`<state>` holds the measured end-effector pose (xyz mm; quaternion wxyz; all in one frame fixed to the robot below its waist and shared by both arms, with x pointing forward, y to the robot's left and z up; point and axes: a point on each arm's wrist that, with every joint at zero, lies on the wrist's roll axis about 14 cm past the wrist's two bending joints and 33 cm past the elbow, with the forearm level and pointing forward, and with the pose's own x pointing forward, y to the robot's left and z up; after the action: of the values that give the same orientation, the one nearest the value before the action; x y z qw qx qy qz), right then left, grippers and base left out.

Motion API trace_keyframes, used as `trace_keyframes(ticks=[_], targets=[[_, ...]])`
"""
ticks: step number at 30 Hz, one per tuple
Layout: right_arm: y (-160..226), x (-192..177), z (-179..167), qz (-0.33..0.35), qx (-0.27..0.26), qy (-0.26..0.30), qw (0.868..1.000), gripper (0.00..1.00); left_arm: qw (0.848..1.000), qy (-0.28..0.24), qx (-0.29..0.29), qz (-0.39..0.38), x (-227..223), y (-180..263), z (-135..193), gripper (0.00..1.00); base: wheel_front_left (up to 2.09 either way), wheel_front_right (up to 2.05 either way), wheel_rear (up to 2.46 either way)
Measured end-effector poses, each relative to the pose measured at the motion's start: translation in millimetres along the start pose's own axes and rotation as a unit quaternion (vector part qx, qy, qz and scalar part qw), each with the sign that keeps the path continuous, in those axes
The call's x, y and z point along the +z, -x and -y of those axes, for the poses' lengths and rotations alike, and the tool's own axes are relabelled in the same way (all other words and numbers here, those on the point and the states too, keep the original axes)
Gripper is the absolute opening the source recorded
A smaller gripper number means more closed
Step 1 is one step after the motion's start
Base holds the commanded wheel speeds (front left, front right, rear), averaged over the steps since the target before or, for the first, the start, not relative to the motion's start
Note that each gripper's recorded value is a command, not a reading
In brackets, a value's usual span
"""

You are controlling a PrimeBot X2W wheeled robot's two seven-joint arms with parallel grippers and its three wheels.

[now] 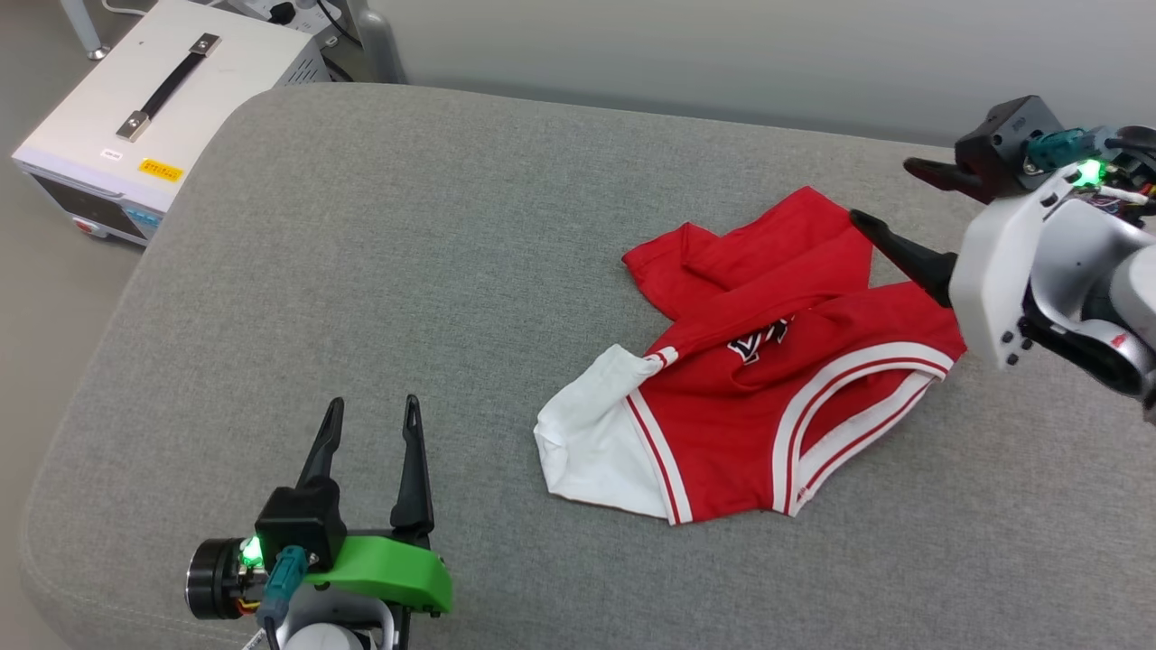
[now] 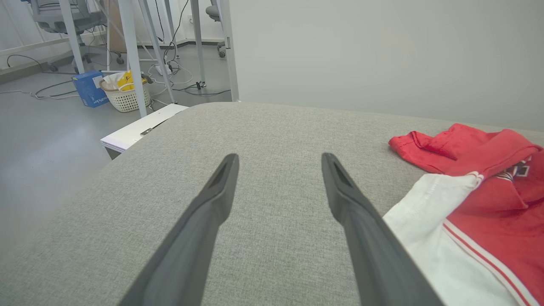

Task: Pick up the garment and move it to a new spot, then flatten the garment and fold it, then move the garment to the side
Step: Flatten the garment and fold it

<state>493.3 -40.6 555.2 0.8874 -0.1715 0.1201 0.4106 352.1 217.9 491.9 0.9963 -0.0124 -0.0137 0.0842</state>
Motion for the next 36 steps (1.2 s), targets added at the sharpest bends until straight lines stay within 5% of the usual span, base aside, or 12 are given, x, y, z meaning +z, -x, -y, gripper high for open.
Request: trace_keyframes(ticks=[5, 10, 28, 29, 30, 36], targets=[[19.9, -28.2, 8.6, -0.104, 0.006, -0.022, 0.994, 1.00, 1.000, 0.000, -0.002, -0.002, -1.5, 0.0, 0.9, 1.00, 0.00, 0.00, 0.00], [33.3, -88.6, -6.1, -0.248, 0.039, -0.050, 0.967, 1.00, 1.000, -0.001, -0.005, -0.010, -5.9, -1.2, 3.6, 1.00, 0.00, 0.00, 0.00], [3.1, -211.8, -17.8, -0.407, 0.053, -0.093, 0.907, 1.00, 0.999, -0.010, 0.002, -0.044, -29.6, -21.0, 2.0, 1.00, 0.00, 0.00, 0.00], [2.7, -212.4, -19.0, -0.406, 0.055, -0.094, 0.907, 0.36, 0.999, -0.009, 0.004, -0.044, -30.1, -21.0, 1.2, 1.00, 0.00, 0.00, 0.00], [2.4, -211.9, -19.5, -0.402, 0.055, -0.096, 0.909, 0.00, 0.999, -0.009, 0.004, -0.045, -30.3, -21.2, 1.0, 1.00, 0.00, 0.00, 0.00], [-0.7, -194.7, -25.4, -0.350, 0.056, -0.100, 0.930, 0.00, 0.999, -0.005, -0.004, -0.039, -27.0, -22.6, 6.1, 1.00, 0.00, 0.00, 0.00]])
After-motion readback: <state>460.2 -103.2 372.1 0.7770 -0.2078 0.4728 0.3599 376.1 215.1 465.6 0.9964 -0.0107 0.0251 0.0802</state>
